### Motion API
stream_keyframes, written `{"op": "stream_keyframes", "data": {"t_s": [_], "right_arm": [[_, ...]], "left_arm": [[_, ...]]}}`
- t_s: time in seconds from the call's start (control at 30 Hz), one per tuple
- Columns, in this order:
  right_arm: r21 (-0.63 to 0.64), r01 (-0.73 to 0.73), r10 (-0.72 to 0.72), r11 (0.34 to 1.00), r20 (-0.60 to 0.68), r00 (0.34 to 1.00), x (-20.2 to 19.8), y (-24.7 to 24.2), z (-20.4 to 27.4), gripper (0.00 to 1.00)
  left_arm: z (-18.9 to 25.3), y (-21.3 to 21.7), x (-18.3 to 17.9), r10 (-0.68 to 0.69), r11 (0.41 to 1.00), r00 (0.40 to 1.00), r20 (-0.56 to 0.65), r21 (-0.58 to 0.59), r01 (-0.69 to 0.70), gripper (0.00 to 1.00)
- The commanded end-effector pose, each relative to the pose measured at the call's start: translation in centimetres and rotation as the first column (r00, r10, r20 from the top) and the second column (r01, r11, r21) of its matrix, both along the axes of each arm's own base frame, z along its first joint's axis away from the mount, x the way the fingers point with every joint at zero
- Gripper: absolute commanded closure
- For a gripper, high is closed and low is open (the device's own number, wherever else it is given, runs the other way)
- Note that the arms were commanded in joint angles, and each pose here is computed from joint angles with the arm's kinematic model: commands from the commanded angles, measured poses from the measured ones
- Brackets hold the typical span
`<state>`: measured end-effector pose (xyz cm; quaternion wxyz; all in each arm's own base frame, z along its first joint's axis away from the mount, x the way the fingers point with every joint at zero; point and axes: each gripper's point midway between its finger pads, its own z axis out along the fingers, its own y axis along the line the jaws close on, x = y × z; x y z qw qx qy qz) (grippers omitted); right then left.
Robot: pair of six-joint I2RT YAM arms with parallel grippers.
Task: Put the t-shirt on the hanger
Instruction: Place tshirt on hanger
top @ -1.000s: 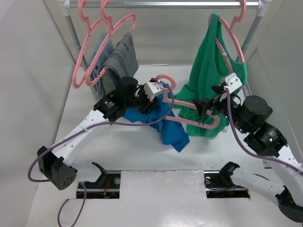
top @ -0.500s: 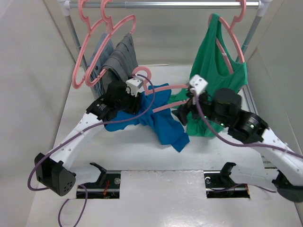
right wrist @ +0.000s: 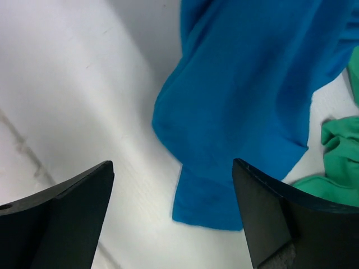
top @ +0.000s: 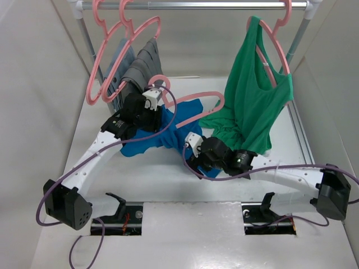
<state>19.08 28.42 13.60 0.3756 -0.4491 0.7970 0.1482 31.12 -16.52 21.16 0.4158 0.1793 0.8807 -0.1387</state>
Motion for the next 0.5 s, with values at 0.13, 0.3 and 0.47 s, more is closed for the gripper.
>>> {"op": "stream_keyframes", "data": {"t_s": [0.13,0.3,0.47], "right_arm": [[0.329,0.125,-0.202,0.936,0.212,0.956,5.4,3.9,4.1,0.10],[0.271,0.171,-0.215,0.947,0.143,0.966,7.7,4.1,0.1,0.16],[0.289,0.106,-0.152,0.951,0.141,0.978,8.9,4.7,0.0,0.55]], "left_arm": [[3.8,-1.3,1.6,-0.008,0.996,0.995,0.098,-0.090,0.017,1.00],[4.4,-1.2,1.9,0.001,0.994,0.994,0.109,-0.108,0.010,1.00],[4.4,-1.2,1.8,-0.007,0.993,0.995,0.104,-0.118,0.019,1.00]]}}
